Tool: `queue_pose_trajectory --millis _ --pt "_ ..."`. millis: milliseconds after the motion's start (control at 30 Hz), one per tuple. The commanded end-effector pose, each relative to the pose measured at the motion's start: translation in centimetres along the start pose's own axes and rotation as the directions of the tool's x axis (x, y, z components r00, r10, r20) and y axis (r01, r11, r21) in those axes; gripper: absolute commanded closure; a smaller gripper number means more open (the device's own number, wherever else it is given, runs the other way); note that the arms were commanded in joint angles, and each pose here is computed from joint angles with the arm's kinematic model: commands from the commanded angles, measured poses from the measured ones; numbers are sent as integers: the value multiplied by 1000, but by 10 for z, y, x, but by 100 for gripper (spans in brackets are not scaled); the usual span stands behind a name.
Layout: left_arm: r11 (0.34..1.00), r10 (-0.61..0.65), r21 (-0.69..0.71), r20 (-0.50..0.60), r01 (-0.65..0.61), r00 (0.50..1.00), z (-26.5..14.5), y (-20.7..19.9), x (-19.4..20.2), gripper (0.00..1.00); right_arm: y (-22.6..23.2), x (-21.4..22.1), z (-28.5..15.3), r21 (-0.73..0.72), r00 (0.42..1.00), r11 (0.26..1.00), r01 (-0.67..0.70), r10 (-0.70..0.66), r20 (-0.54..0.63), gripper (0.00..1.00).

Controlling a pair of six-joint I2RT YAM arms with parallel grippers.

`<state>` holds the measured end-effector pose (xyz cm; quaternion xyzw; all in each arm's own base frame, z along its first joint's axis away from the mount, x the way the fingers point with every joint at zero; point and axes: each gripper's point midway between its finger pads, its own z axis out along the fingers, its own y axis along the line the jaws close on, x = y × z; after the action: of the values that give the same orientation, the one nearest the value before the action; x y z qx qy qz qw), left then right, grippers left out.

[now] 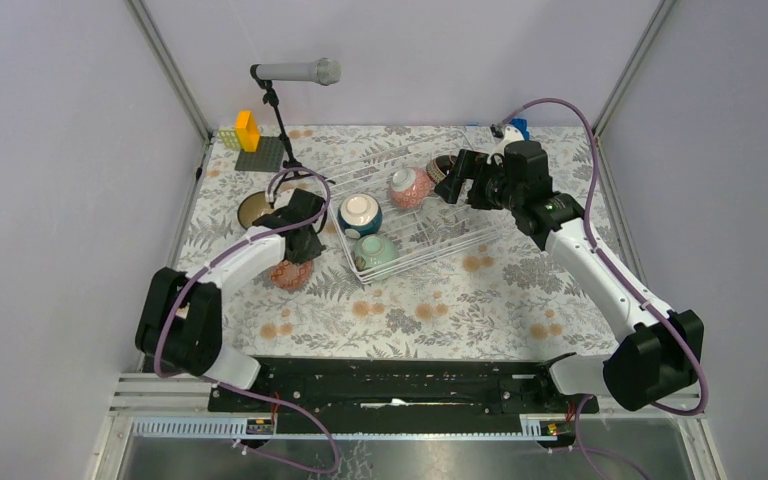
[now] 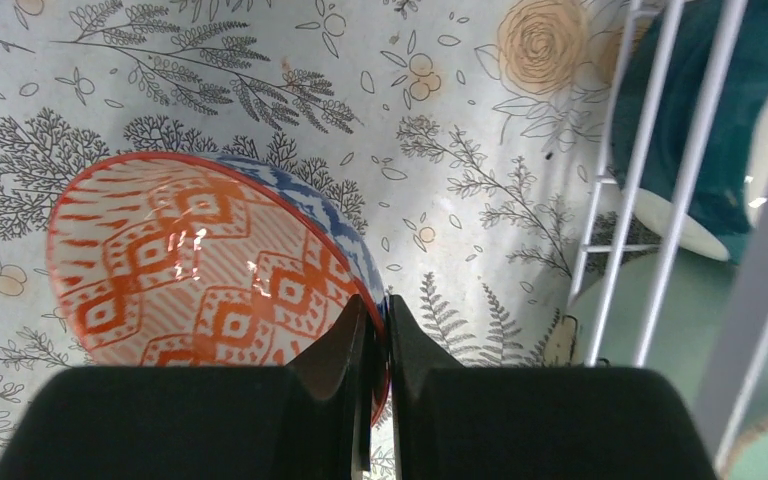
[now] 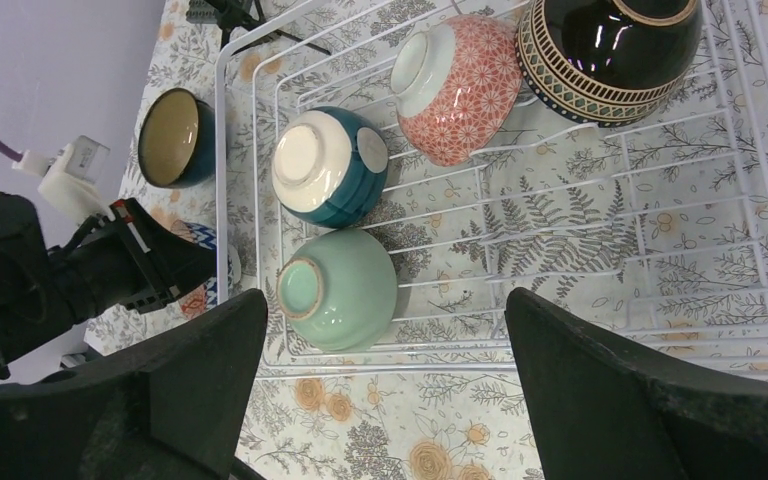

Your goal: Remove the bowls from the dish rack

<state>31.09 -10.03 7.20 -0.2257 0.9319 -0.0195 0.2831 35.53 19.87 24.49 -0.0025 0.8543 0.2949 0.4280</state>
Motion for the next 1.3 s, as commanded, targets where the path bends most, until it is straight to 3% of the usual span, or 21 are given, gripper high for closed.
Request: queue_pose_trajectory --millis 0,333,367,467,533,733,867,1067,1267 --pt "999 -21 -28 48 22 999 3 -9 -22 100 1 -7 -1 10 999 999 30 -30 27 4" --pt "1000 -17 23 54 16 998 -8 -16 -27 74 0 6 30 -28 1000 1000 -14 13 -28 0" --pt "999 -27 32 60 25 998 -11 -17 -28 64 -1 6 33 -25 999 999 -30 30 -26 0" --pt "995 -51 94 93 43 994 -22 -21 -32 61 -4 4 42 -13 998 998 -64 64 -14 0" --pt "989 -68 138 108 53 992 -31 -24 -34 54 -5 3 49 -13 996 996 -84 84 -9 0" --pt "965 -52 261 130 16 990 -61 -37 -41 52 -8 3 77 -11 990 991 -137 137 -15 0" --pt "890 12 449 144 -76 989 -87 -62 -35 50 -14 2 97 20 982 982 -187 188 -20 0" --pt "752 -23 644 236 -139 971 -125 -80 -36 39 -12 4 129 34 986 986 -161 162 -37 0" --pt "638 -12 736 304 -227 953 -144 -90 -29 2 -26 4 154 103 989 986 -133 139 -50 0"
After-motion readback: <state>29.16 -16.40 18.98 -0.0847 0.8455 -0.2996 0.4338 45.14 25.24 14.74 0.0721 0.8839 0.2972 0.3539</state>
